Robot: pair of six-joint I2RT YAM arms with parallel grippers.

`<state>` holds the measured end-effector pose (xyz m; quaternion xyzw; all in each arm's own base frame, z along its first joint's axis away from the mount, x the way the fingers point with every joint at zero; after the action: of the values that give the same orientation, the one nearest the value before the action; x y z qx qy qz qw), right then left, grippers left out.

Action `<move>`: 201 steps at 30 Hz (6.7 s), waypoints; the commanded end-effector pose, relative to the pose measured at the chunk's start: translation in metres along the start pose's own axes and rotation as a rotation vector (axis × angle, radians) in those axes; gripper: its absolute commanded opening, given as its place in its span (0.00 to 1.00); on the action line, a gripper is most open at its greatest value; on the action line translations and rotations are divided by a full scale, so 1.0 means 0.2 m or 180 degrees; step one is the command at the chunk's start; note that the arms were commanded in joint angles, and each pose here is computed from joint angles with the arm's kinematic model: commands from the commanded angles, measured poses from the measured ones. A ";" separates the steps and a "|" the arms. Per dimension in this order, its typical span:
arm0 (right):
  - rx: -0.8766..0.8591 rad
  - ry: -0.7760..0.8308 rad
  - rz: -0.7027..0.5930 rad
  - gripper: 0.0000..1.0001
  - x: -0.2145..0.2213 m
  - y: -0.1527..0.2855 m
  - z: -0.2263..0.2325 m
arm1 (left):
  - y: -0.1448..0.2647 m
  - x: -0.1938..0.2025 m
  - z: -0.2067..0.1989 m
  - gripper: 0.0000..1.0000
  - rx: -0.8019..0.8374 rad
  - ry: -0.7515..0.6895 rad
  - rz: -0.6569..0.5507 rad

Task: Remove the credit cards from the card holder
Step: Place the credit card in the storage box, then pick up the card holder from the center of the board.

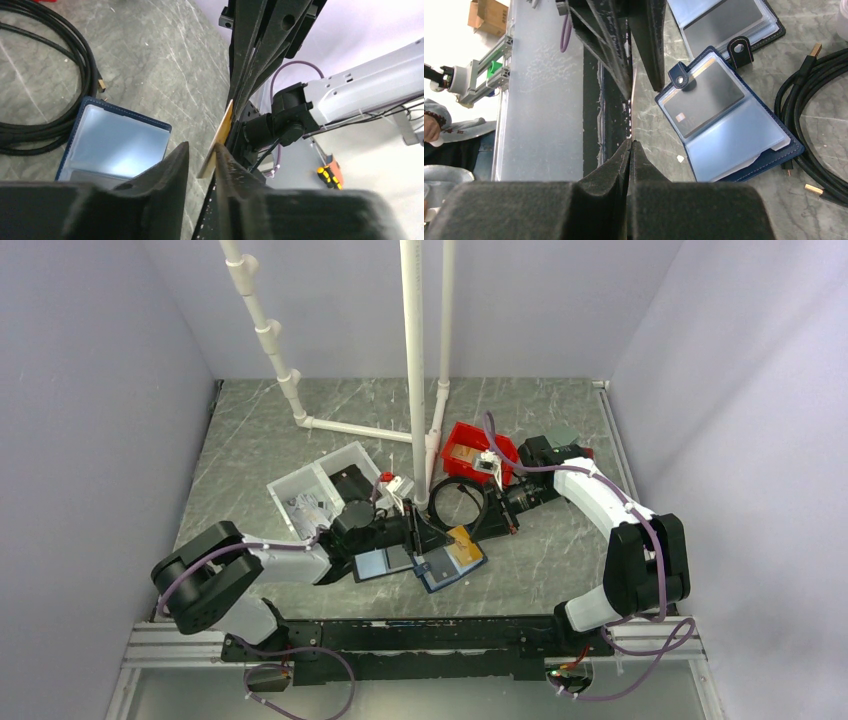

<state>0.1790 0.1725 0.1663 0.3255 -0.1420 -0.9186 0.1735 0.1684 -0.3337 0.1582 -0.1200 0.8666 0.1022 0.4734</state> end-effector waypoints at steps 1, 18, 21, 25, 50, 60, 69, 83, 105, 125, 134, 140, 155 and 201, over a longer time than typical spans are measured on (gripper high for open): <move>-0.0062 0.0139 -0.0093 0.00 -0.03 0.01 0.02 | -0.05 -0.09 -0.10 0.16 0.0397 -0.0111 -0.0147; -0.0139 0.0155 -0.0115 0.38 -0.03 0.01 0.04 | -0.02 -0.13 -0.12 0.00 0.0355 -0.0197 -0.0599; -0.0137 0.0149 -0.0114 0.39 -0.03 0.01 0.04 | -0.02 -0.15 -0.13 0.00 0.0391 -0.0215 -0.0698; -0.0155 0.0141 -0.0110 0.38 -0.03 0.01 0.04 | -0.03 -0.17 -0.14 0.00 0.0398 -0.0267 -0.0778; 0.0407 0.0324 -0.0427 0.00 -0.09 0.23 -0.04 | 0.40 -0.31 0.06 0.99 -0.1147 -0.0991 0.0289; 0.1152 0.0395 -0.0716 0.00 -0.40 0.60 -0.18 | 0.58 -0.68 0.26 1.00 -0.1624 -0.1200 0.0417; 0.1792 0.0495 -0.0923 0.00 -0.64 0.83 -0.32 | 0.73 -0.75 0.52 1.00 -0.2210 -0.1137 0.0581; 0.1854 0.0347 -0.1114 0.00 -0.78 0.93 -0.51 | 0.80 -0.75 0.50 0.99 -0.2318 -0.1337 0.0531; 0.1969 -0.0120 -0.1168 0.00 -0.75 0.92 -0.81 | 0.81 -0.72 0.57 0.99 -0.2424 -0.1280 0.0640; 0.1859 -0.0186 -0.0354 0.04 -0.71 0.49 -0.98 | 0.83 -0.72 0.57 0.99 -0.2456 -0.1283 0.0621; 0.2471 -0.0295 -0.0274 0.26 -0.71 0.54 -1.05 | 0.83 -0.72 0.58 0.99 -0.2444 -0.1270 0.0618; 0.2945 -0.0128 -0.0418 0.27 -0.76 0.67 -0.96 | 0.83 -0.72 0.58 0.99 -0.2444 -0.1264 0.0624; 0.2042 0.1580 -0.1117 0.52 -0.64 0.57 -0.09 | 0.73 -0.70 0.43 0.99 -0.1743 -0.1032 0.0401; 0.1172 0.2160 0.0514 0.73 0.09 -0.20 -0.22 | -0.01 0.18 0.13 0.60 -0.2001 0.1081 0.0655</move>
<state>0.1801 0.1912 0.1081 0.6050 -0.2686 -0.7165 0.2201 0.1566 -0.3351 0.1106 -0.1554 0.8917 0.3391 0.2565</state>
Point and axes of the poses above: each gripper's point midway between its finger pads, its own y axis back along the fingers, its own z axis along the line the jaws close on, x = y × z, the point moved 3 cm from there along y, back along the fingers, and after that the axes turned 13 degrees about -y, right-handed, at the moved point
